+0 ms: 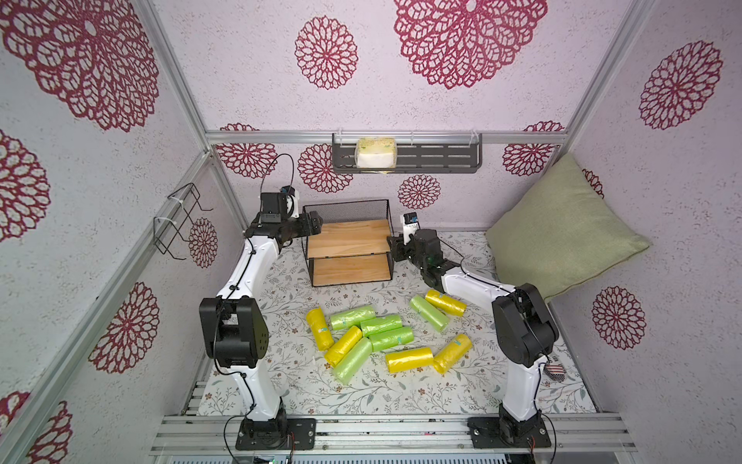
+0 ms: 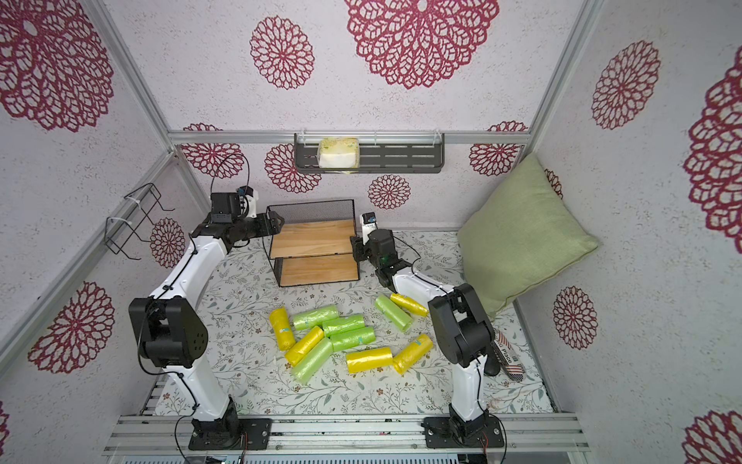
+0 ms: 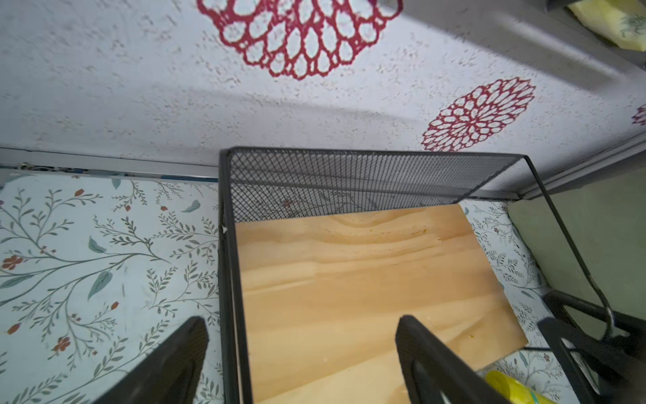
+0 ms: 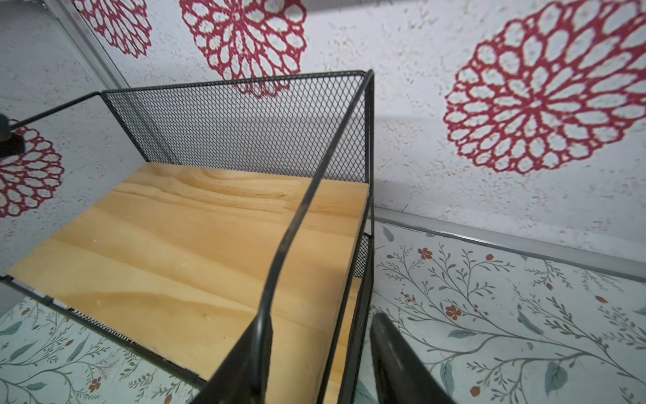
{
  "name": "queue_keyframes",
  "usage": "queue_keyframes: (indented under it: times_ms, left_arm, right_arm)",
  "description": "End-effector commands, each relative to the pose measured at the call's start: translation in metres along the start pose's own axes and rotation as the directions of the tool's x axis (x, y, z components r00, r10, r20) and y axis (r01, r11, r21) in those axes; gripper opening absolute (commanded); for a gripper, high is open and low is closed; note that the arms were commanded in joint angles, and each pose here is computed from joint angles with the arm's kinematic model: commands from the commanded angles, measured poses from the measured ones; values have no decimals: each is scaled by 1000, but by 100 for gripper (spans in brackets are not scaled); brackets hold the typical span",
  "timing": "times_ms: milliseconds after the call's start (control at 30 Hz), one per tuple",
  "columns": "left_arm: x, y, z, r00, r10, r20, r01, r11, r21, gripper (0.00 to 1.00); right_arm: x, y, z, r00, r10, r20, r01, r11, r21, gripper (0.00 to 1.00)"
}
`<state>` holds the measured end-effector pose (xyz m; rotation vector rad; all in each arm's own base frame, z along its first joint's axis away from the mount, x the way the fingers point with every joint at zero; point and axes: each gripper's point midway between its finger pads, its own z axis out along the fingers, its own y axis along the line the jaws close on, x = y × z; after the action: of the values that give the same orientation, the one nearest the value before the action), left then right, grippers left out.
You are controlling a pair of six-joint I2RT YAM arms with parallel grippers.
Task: Sort the rolls of trash bags by color and place them on the shelf
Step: Adjust the shelf at the center of the board.
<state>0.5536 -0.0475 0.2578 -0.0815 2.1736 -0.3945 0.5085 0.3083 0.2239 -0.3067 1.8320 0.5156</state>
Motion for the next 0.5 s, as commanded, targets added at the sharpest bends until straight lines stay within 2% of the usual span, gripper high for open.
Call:
queue_keyframes:
  times_ms: [0, 67, 133, 200, 267, 367, 467]
  left_arm:
    - [-22, 16, 4, 998, 1, 63, 5, 996, -92, 90]
    - [-31, 27, -2, 996, 9, 86, 5, 985, -170, 91]
    - [-40, 37, -17, 993, 18, 119, 13, 968, -251, 93]
    - [-46, 38, -37, 987, 18, 162, 28, 960, -277, 94]
    - [-52, 29, -64, 975, 7, 221, 53, 963, -264, 96]
    - [-47, 3, -97, 960, -22, 280, 78, 979, -190, 96]
    - [-26, -33, -112, 959, -34, 280, 65, 993, -101, 96]
  right_arm:
    - [-22, 22, 2, 999, 28, 46, -25, 997, -70, 49]
    - [-23, 24, -1, 999, 21, 41, -18, 997, -73, 51]
    - [-25, 20, -12, 999, 9, 43, -7, 998, -62, 59]
    - [-30, 13, -30, 999, -5, 52, 8, 999, -44, 68]
    - [-34, 6, -55, 997, -42, 57, 43, 999, -17, 76]
    - [-28, -7, -89, 996, -93, 17, 92, 995, 33, 80]
    - [-1, -12, -120, 992, -114, -61, 116, 992, 39, 81]
